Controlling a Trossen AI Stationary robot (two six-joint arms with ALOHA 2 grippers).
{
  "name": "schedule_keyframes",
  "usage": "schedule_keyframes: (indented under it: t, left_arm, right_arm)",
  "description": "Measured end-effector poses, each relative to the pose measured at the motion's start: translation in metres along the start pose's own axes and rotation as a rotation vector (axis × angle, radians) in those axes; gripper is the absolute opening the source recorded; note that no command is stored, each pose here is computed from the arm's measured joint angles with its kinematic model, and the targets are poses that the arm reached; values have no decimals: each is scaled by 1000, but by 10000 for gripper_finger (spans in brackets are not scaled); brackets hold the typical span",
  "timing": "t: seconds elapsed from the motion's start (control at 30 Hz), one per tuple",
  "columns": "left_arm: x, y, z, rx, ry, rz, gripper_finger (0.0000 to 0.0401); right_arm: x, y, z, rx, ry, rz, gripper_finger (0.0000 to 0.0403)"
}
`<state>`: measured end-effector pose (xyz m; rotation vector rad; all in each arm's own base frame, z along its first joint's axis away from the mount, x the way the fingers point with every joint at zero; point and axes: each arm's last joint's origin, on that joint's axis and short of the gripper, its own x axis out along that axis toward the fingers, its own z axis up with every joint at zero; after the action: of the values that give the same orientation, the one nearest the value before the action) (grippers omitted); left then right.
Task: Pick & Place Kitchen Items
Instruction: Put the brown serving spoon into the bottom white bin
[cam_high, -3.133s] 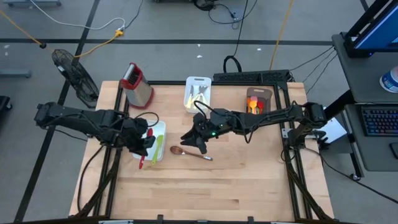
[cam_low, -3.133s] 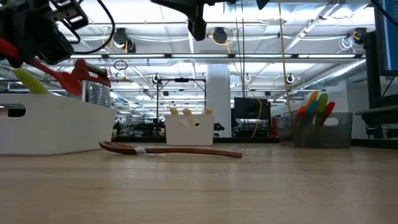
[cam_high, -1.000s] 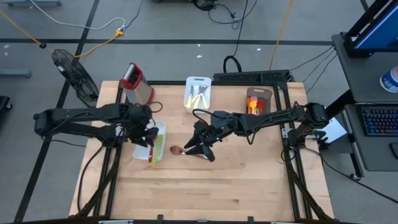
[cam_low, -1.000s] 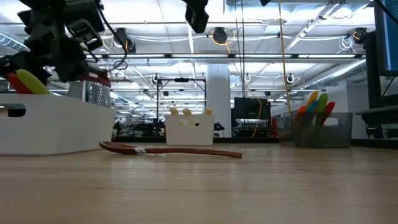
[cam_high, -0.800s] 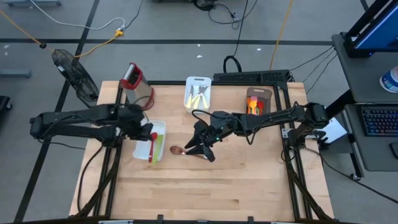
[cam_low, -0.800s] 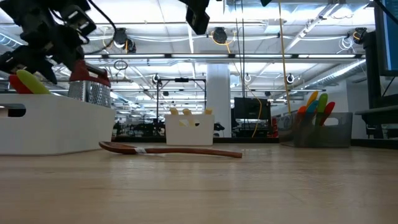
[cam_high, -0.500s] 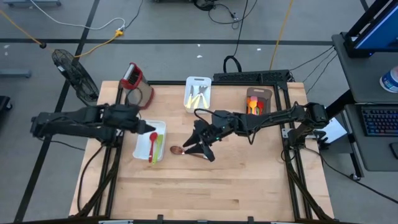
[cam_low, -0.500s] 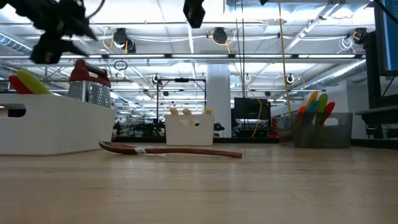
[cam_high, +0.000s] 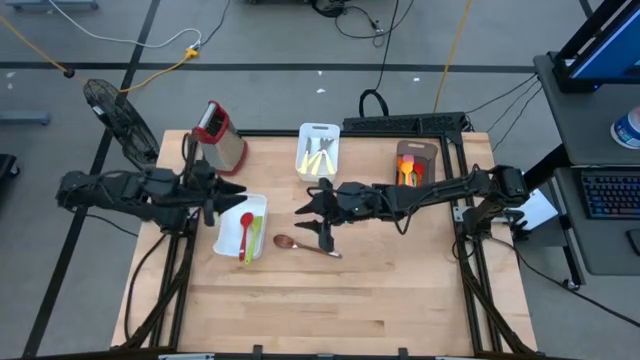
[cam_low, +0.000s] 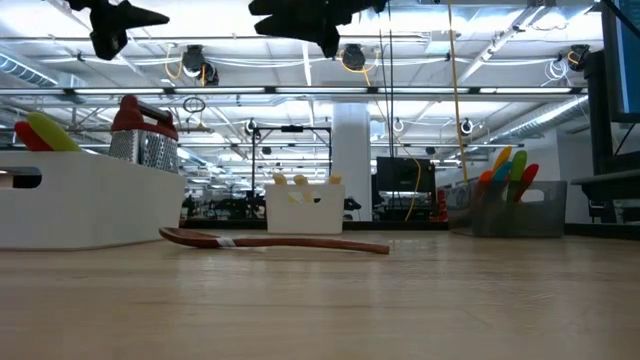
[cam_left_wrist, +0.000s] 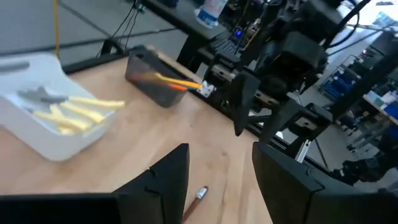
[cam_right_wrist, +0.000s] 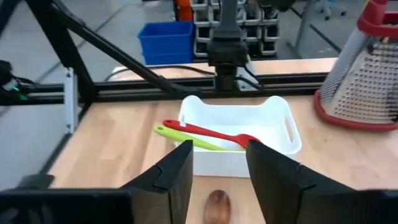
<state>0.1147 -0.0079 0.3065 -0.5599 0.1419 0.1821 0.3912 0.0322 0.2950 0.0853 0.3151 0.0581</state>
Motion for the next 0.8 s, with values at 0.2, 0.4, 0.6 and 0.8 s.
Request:
schedule_keyframes:
  t: [0.2, 0.4, 0.6, 0.8]
  left_arm:
    - [-9, -4, -1, 100, -13, -50, 182]
    - [-21, -6, 1, 147, -39, -114, 182]
    - [-35, -3, 4, 183, -84, -150, 182]
    - [-41, 1, 3, 183, -73, -147, 182]
  right_arm:
    - [0, 8, -3, -24, 23, -26, 175]
    - [7, 6, -15, 39, 87, -59, 213]
    - [23, 6, -21, 51, 195, -75, 238]
    - [53, 4, -30, 40, 347, -90, 242]
